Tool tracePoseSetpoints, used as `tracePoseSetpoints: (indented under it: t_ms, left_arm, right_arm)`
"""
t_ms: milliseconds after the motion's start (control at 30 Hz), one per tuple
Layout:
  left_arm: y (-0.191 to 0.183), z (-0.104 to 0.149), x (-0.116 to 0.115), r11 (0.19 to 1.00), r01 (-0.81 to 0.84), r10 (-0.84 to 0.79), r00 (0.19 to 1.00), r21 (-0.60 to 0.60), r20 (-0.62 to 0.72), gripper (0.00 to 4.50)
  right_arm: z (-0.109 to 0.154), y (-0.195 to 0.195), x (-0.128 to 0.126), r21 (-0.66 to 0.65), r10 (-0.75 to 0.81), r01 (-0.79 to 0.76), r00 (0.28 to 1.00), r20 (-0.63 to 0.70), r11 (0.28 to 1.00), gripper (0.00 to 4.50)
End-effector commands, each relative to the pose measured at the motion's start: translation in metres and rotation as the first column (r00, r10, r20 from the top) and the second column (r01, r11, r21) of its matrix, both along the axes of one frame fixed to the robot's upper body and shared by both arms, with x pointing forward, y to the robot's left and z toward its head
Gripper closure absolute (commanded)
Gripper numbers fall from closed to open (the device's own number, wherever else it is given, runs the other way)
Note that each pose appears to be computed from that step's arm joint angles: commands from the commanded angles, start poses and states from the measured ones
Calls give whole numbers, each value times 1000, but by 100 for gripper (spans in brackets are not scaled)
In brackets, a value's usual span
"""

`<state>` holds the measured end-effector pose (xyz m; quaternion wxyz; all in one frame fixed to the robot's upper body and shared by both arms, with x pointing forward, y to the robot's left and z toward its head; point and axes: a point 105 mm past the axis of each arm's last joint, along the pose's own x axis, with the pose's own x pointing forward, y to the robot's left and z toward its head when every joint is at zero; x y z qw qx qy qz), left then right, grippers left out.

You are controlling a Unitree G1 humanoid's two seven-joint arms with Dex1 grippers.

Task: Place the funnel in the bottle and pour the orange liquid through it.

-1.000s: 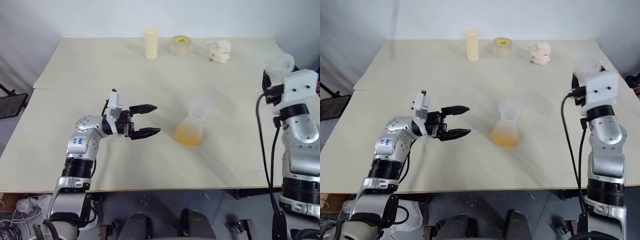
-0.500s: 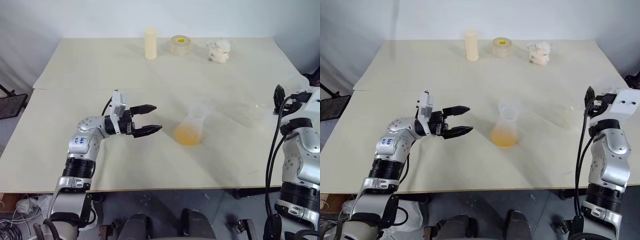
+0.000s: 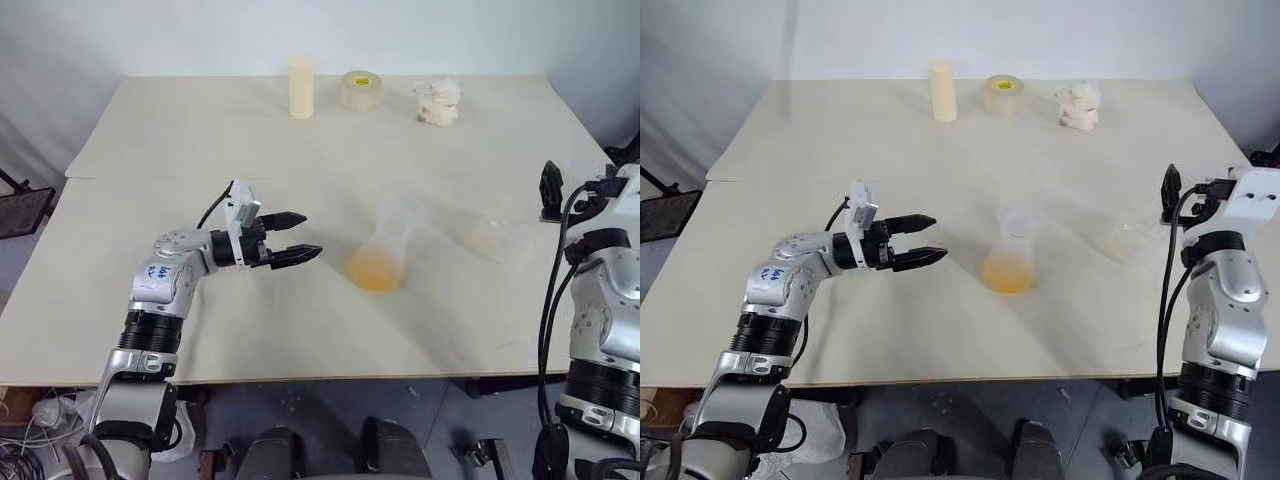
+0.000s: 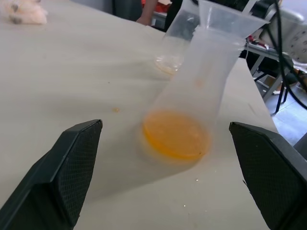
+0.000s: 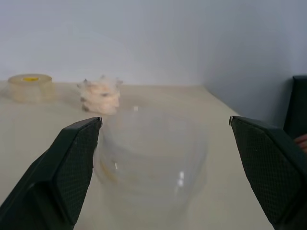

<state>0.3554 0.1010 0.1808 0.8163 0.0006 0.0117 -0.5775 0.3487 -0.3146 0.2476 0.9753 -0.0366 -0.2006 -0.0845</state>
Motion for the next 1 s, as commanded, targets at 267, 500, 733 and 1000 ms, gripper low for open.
tracePoseSetpoints:
  t_ms: [267,500,733,1000]
  left_arm:
    - [9,18,-19,998,64,-62,980,-9,192,0]
    - [37,1,-30,994,99,-107,980,55,169,0]
    - [61,-14,-42,980,142,-161,978,137,137,0]
    - [61,-16,-47,976,172,-189,973,132,135,0]
  right_arm:
    - [57,49,-21,-186,345,-329,936,64,926,3]
    - [13,93,-73,-262,658,-713,701,-276,650,3]
    - [-65,70,-102,-181,602,-828,518,-607,530,3]
    - [-76,60,-103,-172,593,-820,523,-612,546,3]
